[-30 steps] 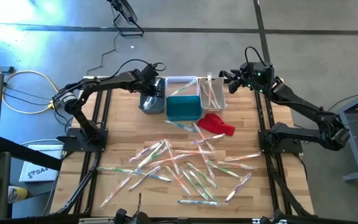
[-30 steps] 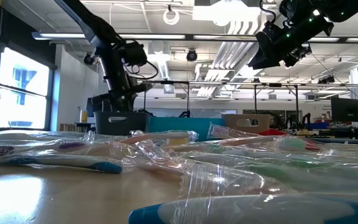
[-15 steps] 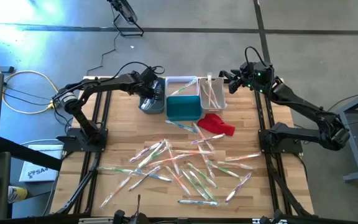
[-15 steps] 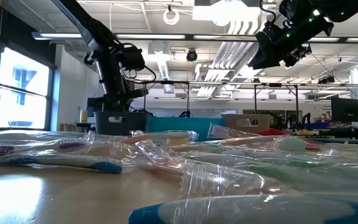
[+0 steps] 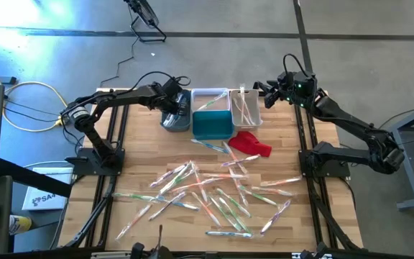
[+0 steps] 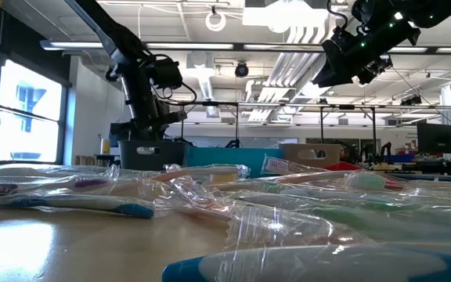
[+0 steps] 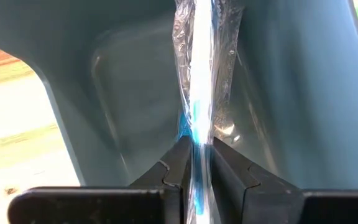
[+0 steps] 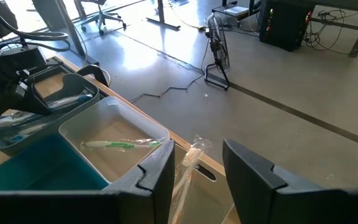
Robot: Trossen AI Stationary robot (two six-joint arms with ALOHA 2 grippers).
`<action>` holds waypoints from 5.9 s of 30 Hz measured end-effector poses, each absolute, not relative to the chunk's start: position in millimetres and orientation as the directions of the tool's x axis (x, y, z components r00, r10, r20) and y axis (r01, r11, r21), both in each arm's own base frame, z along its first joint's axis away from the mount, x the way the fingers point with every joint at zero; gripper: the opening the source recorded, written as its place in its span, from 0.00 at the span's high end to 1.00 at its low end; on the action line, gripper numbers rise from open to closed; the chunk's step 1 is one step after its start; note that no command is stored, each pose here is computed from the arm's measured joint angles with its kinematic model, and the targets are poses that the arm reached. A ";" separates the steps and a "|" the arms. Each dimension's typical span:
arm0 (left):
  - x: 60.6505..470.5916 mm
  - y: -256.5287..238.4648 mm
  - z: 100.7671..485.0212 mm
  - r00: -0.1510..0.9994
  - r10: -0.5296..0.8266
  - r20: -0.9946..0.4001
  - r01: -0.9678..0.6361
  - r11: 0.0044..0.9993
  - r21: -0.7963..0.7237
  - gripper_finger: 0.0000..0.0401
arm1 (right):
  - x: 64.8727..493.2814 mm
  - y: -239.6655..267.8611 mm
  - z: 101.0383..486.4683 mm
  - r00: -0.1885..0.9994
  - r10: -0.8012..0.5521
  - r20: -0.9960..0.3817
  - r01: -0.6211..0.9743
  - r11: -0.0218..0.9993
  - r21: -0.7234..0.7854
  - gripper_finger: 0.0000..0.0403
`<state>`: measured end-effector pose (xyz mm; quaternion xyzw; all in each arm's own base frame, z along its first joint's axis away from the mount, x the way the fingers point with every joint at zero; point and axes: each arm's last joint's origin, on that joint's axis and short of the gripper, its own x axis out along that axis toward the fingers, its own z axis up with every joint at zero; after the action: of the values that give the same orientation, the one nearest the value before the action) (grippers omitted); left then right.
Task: Pick & Place Toothbrushes
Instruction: Put the blue toothbrush into the gray bin, then put the top blue toothbrush into the gray bin
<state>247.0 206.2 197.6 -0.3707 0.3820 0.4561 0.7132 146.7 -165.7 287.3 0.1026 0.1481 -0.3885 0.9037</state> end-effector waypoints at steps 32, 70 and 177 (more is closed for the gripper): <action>249.0 207.5 198.9 0.318 0.375 -0.871 -0.932 0.294 -0.214 0.60 | 146.7 -165.7 287.3 0.654 -0.672 -0.348 0.733 0.677 0.070 0.68; 240.6 200.3 259.5 0.513 0.528 -0.677 -0.852 0.410 -0.326 0.60 | 146.6 -165.7 287.3 0.654 -0.672 -0.348 0.733 0.677 0.070 0.68; 277.8 79.7 313.7 0.819 0.343 -0.460 -0.437 0.892 -0.114 0.60 | 215.1 -61.7 299.4 0.833 -0.510 -0.214 0.553 0.785 0.280 0.82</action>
<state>277.8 79.7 313.7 -0.1079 0.2190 0.2059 0.9476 215.1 -61.7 299.4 0.1675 0.0635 -0.2819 0.9426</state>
